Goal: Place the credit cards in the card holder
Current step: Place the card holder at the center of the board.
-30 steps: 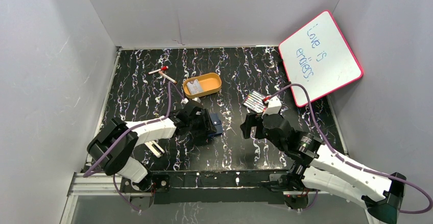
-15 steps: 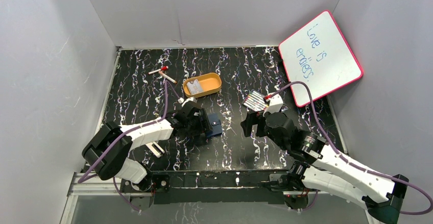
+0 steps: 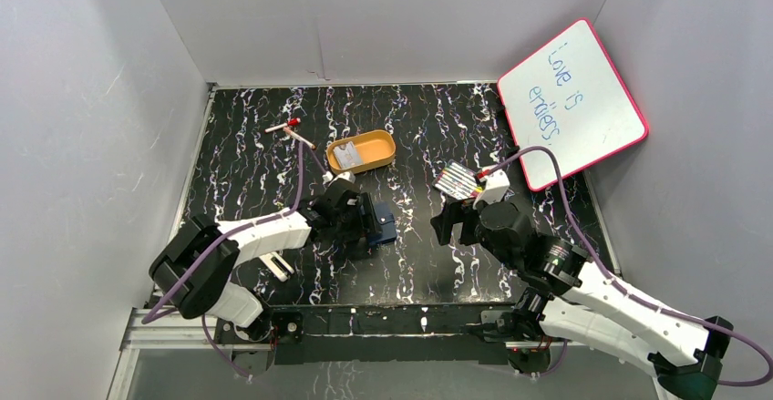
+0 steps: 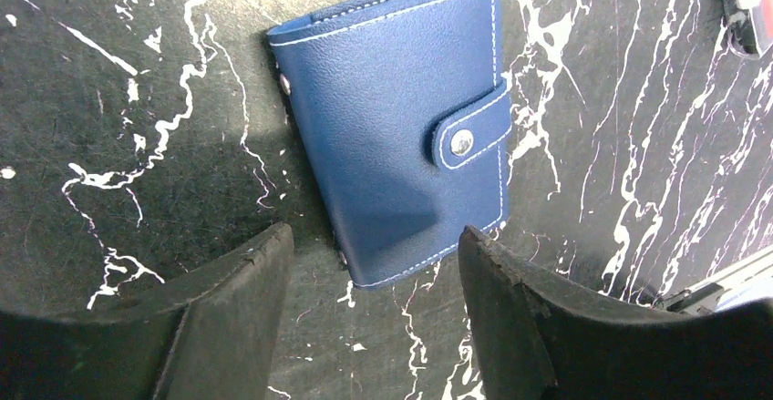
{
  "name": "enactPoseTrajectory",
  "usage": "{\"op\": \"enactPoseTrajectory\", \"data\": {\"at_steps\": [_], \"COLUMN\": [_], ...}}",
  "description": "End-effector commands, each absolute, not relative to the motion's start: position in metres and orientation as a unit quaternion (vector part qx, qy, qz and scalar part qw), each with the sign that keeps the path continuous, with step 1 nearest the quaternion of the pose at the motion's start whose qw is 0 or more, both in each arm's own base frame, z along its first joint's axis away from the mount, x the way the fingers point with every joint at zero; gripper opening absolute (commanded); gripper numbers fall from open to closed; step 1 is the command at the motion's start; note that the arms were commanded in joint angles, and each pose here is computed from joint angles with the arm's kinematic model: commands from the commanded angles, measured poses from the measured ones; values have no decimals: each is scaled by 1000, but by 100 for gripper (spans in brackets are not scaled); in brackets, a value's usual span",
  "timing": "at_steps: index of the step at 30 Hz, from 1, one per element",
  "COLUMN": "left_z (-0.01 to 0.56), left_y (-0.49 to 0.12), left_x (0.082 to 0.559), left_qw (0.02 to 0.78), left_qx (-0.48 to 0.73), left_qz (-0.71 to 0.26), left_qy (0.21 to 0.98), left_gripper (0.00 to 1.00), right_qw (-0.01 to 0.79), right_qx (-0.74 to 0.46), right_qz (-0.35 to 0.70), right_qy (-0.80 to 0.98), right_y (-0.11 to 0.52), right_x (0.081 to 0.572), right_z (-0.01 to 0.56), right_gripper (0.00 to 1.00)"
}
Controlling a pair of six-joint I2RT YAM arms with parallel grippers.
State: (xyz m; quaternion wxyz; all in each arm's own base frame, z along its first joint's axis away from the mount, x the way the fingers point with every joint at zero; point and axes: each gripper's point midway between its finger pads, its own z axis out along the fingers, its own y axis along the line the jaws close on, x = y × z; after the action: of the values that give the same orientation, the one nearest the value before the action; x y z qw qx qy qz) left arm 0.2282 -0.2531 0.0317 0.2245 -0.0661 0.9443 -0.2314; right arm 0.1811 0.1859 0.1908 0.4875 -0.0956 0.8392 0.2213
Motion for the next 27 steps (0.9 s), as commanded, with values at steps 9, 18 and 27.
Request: {"op": "enactPoseTrajectory", "data": {"at_steps": [9,18,27], "left_z": [191,257,270], "left_y": [-190,-110,-143], "left_x": [261,252,253], "left_qw": [484,498,450], "left_qx": [-42,-220,-100], "left_qz": [-185,-54,-55], "left_qy": [854,837,886], "left_gripper": [90,91,92], "right_qw": [560,626,641], "right_qx": [-115,-32,51], "right_qz": [255,216,103], "right_qy": [780,749,759], "right_y": [192,190,204], "right_x": [190,229,282], "right_z": [278,355,433], "right_gripper": [99,99,99]}}
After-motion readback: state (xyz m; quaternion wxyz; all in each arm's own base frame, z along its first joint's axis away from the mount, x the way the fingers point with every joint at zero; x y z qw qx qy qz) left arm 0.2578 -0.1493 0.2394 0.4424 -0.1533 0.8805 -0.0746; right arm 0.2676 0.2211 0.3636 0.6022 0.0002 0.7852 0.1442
